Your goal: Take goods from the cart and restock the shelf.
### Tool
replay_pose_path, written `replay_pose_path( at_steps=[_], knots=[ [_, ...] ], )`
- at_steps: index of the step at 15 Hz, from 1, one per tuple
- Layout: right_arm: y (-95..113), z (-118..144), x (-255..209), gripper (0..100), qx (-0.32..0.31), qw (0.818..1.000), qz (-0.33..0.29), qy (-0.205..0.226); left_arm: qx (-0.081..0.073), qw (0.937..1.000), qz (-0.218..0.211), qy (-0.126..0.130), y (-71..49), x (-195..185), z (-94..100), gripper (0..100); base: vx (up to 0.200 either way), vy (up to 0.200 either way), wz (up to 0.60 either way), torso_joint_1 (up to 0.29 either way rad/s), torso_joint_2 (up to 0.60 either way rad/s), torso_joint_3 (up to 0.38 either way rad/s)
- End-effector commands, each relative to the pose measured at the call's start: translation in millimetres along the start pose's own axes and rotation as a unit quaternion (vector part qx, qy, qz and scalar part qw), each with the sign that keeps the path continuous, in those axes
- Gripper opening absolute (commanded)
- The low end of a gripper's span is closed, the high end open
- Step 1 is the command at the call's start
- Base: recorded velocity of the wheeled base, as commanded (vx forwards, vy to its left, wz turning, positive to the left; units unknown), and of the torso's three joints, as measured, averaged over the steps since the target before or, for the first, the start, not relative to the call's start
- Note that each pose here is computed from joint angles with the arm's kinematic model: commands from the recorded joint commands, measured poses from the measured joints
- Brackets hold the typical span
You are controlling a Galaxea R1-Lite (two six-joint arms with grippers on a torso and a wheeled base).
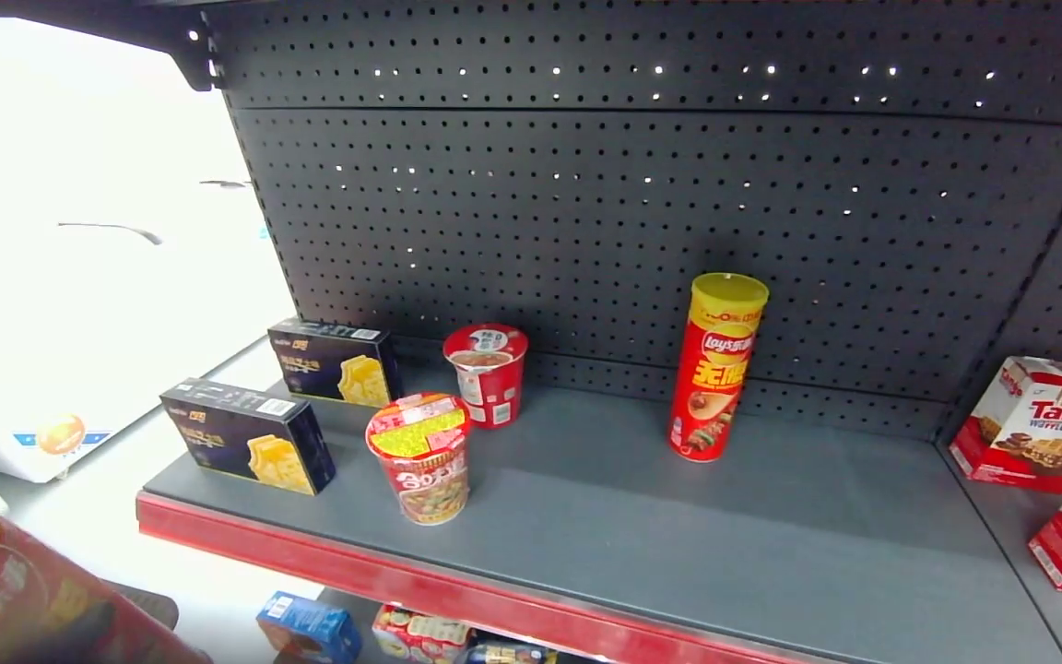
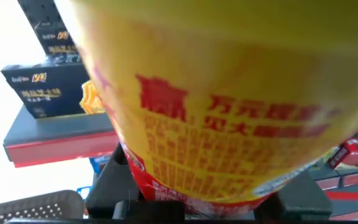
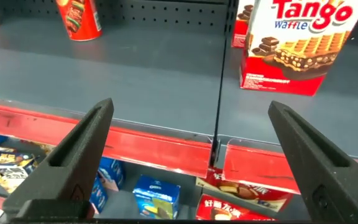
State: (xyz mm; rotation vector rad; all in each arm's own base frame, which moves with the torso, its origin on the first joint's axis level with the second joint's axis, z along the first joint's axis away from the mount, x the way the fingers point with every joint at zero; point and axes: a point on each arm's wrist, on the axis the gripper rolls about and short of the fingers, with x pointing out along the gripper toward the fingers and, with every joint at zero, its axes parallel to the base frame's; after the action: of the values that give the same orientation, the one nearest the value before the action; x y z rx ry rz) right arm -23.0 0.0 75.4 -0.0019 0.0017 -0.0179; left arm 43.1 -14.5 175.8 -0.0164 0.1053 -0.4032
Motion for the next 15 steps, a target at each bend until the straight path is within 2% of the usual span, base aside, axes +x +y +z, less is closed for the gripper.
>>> replay_pose_path(
  at_steps=[1, 2, 5, 6, 7, 8, 9, 10, 11, 12, 13, 14, 15],
  knots=[
    [0.1, 0.0, 0.1, 100, 0.000, 1.000, 0.001, 0.001, -0.003, 0.9998, 0.005, 0.022, 0.1, -1.4, -3.1, 0, 0.000, 0.000, -0.60, 0.002, 0.00, 0.002],
    [0.1, 0.0, 0.1, 100, 0.000, 1.000, 0.001, 0.001, -0.002, 0.9997, 0.006, 0.022, -0.6, -6.2, -5.0, 0, 0.000, 0.000, 0.00, 0.000, 0.00, 0.000],
    [0.2, 0.0, 0.1, 100, -0.006, 1.000, 0.004, 0.001, -0.004, 0.9984, 0.047, 0.030, -0.5, -18.3, -12.7, 0, 0.000, 0.000, 0.00, 0.000, 0.00, 0.000],
    [0.4, 0.0, 0.1, 100, -0.011, 1.000, 0.008, 0.001, -0.006, 0.9982, 0.047, 0.037, -0.9, -21.2, -17.2, 0, 0.000, 0.000, 0.00, 0.000, 0.00, 0.000],
    [0.2, 0.0, 0.1, 100, -0.004, 1.000, 0.002, 0.001, -0.008, 0.9973, 0.046, 0.057, -1.5, -25.3, -25.7, 0, 0.000, 0.000, 0.00, 0.000, 0.00, 0.000],
    [0.4, 6.4, -1.5, 100, -0.006, 1.000, 0.009, -0.014, -0.009, 0.9967, 0.044, 0.067, -1.6, -26.8, -32.2, 0, 0.000, 0.000, 0.00, 0.000, 0.00, 0.000],
    [0.2, 91.0, -24.3, 100, -0.005, 0.992, 0.039, -0.117, -0.008, 0.9971, 0.043, 0.062, -1.7, -27.0, -30.0, 0, 0.000, 0.000, 0.00, 0.000, 0.00, 0.000],
    [0.7, 159.5, 10.0, 100, 0.021, 0.997, 0.041, -0.054, -0.005, 0.9976, 0.040, 0.057, -1.9, -27.5, -27.3, 0, 0.000, 0.000, 0.00, 0.000, 0.00, 0.000],
    [0.7, 159.0, 11.3, 100, 0.019, 0.998, 0.041, -0.048, -0.005, 0.9976, 0.038, 0.058, -2.0, -27.6, -27.9, 0, 0.000, 0.000, 0.00, 0.000, 0.00, 0.000],
    [1.3, 155.7, 12.8, 100, -0.014, 0.996, 0.079, -0.046, -0.003, 0.9978, 0.038, 0.054, -2.1, -28.2, -26.8, 0, 0.000, 0.000, 0.00, 0.000, 0.00, 0.000],
    [2.8, 145.7, 17.3, 100, -0.056, 0.987, 0.146, -0.032, -0.005, 0.9983, 0.038, 0.045, -2.5, -30.4, -25.1, 0, 0.000, 0.000, 0.00, 0.000, 0.00, 0.000],
    [3.5, 143.3, 19.8, 100, -0.061, 0.984, 0.165, -0.028, -0.005, 0.9987, 0.038, 0.034, -3.0, -33.8, -25.0, 0, 0.000, 0.000, 0.00, 0.000, 0.00, 0.000],
    [5.8, 143.2, 26.2, 100, -0.061, 0.974, 0.218, -0.016, -0.011, 0.9990, 0.037, 0.022, -3.6, -38.0, -25.7, 0, 0.000, 0.000, 0.00, 0.000, 0.00, 0.000]
  ],
)
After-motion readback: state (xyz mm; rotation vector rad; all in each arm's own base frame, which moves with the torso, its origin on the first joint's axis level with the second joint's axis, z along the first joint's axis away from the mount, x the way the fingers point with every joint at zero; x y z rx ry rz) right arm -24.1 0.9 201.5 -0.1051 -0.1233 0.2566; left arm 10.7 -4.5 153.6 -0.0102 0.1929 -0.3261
